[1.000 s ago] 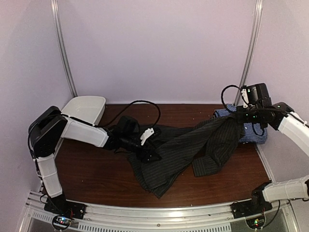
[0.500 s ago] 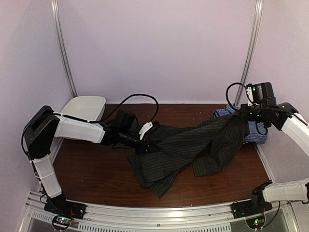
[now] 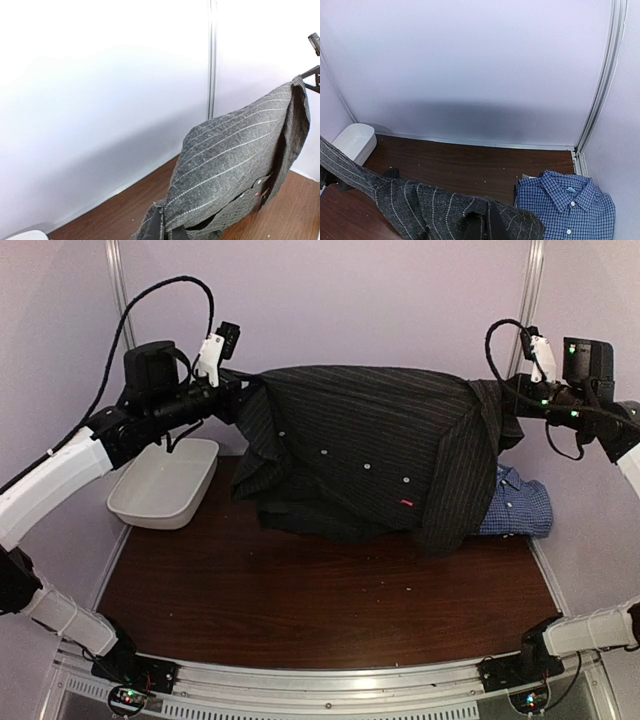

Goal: Fold and stack the long sleeve shirts
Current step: Pick up the crumpled shirt from the center of the board, then flatten out the crumpled shirt at the center of the board, then pick up the shirt from the corner of the board, then pick up the corner of the shirt from the corner of the board.

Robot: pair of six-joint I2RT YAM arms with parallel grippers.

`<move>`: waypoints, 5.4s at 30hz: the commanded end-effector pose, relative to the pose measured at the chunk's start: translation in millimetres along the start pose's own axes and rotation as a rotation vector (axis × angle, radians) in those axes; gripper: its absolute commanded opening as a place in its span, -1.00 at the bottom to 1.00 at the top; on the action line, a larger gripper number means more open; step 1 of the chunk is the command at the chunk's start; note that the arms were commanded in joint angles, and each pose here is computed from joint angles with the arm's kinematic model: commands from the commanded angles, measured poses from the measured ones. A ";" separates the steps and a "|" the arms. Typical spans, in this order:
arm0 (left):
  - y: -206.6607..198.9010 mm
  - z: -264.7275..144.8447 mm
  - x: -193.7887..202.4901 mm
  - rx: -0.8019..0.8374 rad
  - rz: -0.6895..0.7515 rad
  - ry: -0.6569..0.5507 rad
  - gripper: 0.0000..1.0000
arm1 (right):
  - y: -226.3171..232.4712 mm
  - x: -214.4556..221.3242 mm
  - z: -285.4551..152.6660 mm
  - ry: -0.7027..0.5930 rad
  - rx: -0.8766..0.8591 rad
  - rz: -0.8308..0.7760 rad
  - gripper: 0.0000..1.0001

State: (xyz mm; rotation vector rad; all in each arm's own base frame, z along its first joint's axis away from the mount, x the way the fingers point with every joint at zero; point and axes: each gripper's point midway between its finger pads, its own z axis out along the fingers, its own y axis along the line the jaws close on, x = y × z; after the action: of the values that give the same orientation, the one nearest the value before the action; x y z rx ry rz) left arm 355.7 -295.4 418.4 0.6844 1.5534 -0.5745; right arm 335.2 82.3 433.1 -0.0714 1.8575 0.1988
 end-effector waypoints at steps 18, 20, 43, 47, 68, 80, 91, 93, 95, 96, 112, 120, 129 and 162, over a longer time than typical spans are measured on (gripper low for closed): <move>-90.1 -68.4 138.3 0.187 0.016 0.340 -1.00 | 48.4 97.5 -15.7 0.228 -0.337 0.087 -1.00; -107.2 -71.3 182.0 0.200 0.007 0.412 -1.00 | 43.9 141.3 -5.1 0.314 -0.317 0.129 -1.00; -128.8 -65.8 301.9 0.111 0.103 0.770 -1.00 | 40.8 266.5 -22.5 0.584 -0.158 0.143 0.49; -129.8 -72.6 310.9 0.127 0.115 0.819 -1.00 | 56.4 290.1 -28.4 0.637 -0.159 0.116 0.51; -240.8 -120.3 314.9 0.823 -0.152 0.873 0.07 | 94.3 354.4 -1.4 0.742 -0.214 0.070 0.47; -241.4 -119.4 309.3 0.720 -0.101 0.853 0.17 | 97.0 363.8 3.2 0.746 -0.224 0.079 0.47; -181.0 -90.7 357.0 0.393 -0.216 0.994 0.30 | 95.7 357.5 0.9 0.724 -0.225 0.085 0.47; -178.7 -92.0 364.3 0.381 -0.234 1.019 0.18 | 95.8 359.2 1.1 0.728 -0.226 0.084 0.47; -180.0 -94.0 368.3 0.384 -0.252 1.032 0.15 | 95.9 360.3 1.4 0.728 -0.227 0.085 0.47; -178.7 -94.6 371.1 0.374 -0.251 1.039 0.15 | 96.2 360.4 1.6 0.728 -0.228 0.087 0.47; -171.6 -94.9 391.7 0.334 -0.216 1.081 -0.01 | 97.0 363.9 1.4 0.734 -0.235 0.089 0.47; -183.8 -100.2 390.1 0.413 -0.250 1.067 -0.31 | 96.3 365.3 1.9 0.736 -0.231 0.084 0.47; -185.8 -97.4 388.4 0.431 -0.242 1.062 -0.50 | 94.7 360.2 0.0 0.726 -0.225 0.084 0.47; 43.0 -51.2 222.1 -0.037 -0.231 0.681 -1.00 | 118.6 297.3 -7.8 0.610 -0.335 -0.061 0.63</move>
State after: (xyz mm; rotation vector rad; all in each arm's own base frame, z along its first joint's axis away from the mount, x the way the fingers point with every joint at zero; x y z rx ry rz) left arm 324.7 -207.6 194.0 0.6913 2.3241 -0.5141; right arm 224.1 203.0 154.7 -0.3734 2.4398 0.4871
